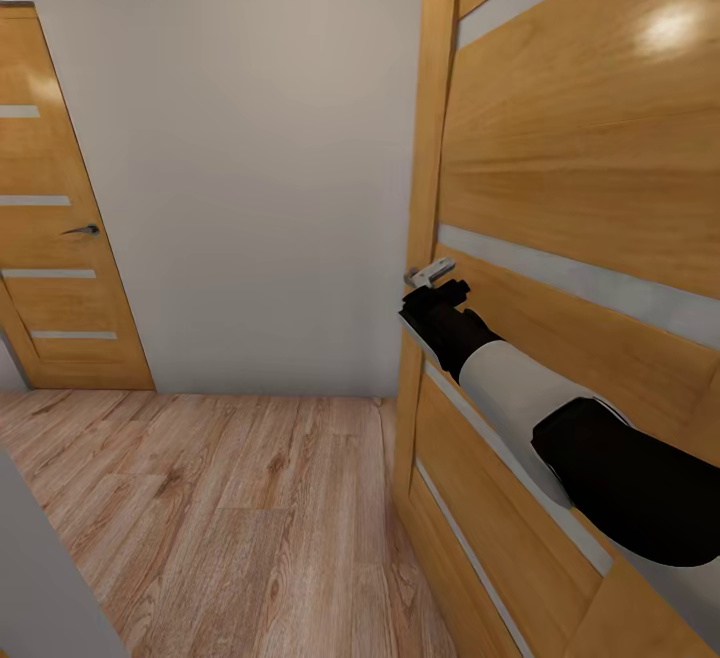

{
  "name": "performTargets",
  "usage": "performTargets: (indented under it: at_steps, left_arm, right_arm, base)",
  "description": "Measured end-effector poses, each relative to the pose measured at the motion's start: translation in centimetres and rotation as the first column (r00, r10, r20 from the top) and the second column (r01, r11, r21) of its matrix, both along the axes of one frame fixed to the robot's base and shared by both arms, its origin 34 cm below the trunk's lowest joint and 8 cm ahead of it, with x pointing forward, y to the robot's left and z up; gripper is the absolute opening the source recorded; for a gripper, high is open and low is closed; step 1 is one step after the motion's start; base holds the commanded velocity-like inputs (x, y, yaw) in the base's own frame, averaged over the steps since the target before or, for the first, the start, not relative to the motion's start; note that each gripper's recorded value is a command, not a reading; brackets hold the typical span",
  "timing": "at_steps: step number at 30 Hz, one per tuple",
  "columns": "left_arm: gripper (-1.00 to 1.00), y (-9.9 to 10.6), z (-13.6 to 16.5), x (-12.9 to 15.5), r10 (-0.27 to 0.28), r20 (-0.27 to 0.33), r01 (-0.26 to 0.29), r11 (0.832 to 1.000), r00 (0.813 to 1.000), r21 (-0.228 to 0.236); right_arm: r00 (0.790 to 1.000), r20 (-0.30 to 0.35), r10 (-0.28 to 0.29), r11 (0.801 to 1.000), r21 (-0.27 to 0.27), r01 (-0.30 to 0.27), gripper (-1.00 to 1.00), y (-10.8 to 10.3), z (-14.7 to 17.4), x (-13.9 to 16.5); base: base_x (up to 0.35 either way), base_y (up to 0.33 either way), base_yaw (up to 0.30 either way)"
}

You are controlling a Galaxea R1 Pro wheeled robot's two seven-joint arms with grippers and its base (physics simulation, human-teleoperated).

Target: Move the two storage containers from the living room to the garage. In the garage, place one container on the floor and stack the other container on top of it (either order is fine).

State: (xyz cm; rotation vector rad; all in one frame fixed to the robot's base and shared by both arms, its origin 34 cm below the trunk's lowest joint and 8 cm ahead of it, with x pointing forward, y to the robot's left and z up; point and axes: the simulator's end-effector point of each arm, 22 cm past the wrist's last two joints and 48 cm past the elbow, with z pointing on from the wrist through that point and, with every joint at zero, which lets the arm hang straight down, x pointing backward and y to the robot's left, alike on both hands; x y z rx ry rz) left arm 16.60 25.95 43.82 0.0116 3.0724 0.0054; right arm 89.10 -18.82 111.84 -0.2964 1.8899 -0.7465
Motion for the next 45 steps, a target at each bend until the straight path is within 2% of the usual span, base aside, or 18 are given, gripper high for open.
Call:
performTargets:
  at_steps: [7,16,26,30,35,37,39,45]
  left_arm:
    - [1.00,0.0,0.0,0.0,0.001,0.000,-0.001,1.000,1.000,0.000]
    - [1.00,0.0,0.0,0.0,0.001,0.000,-0.001,1.000,1.000,0.000]
    - [1.00,0.0,0.0,0.0,0.001,0.000,-0.001,1.000,1.000,0.000]
    - [1.00,0.0,0.0,0.0,0.000,0.000,0.000,1.000,1.000,0.000]
    - [1.00,0.0,0.0,0.0,0.001,0.000,-0.001,1.000,1.000,0.001]
    - [1.00,0.1,0.0,0.0,0.001,0.000,-0.001,1.000,1.000,0.004]
    - [1.00,0.1,0.0,0.0,0.001,0.000,-0.001,1.000,1.000,0.005]
    - [1.00,0.2,0.0,-0.1,0.002,-0.003,-0.001,1.000,1.000,0.008]
  right_arm:
    - [1.000,0.003,-0.002,1.000,0.007,0.002,1.00,-0.1,0.1,0.1]
    - [0.999,0.018,-0.026,1.000,-0.002,0.026,1.00,-2.0,0.4,0.8]
    - [0.999,0.026,-0.024,1.000,-0.009,0.024,1.00,-1.8,1.1,0.8]
    - [0.999,0.050,-0.001,1.000,0.011,0.000,1.00,-0.9,2.1,1.0]
    - [0.998,0.040,0.049,0.994,0.096,-0.053,1.00,1.0,2.1,1.1]
    - [0.995,0.028,0.097,0.983,0.157,-0.100,1.00,2.7,1.9,1.1]
    - [0.989,0.033,0.143,0.970,0.193,-0.146,1.00,4.2,2.4,1.0]
    - [0.978,0.026,0.207,0.950,0.233,-0.208,1.00,6.2,2.3,0.9]
  base:
    - [0.000,0.000,0.000]
    - [0.000,0.000,0.000]
    - [0.000,0.000,0.000]
    - [0.000,0.000,0.000]
    - [0.000,0.000,0.000]
    - [0.000,0.000,0.000]
    - [0.000,0.000,0.000]
    - [0.000,0.000,0.000]
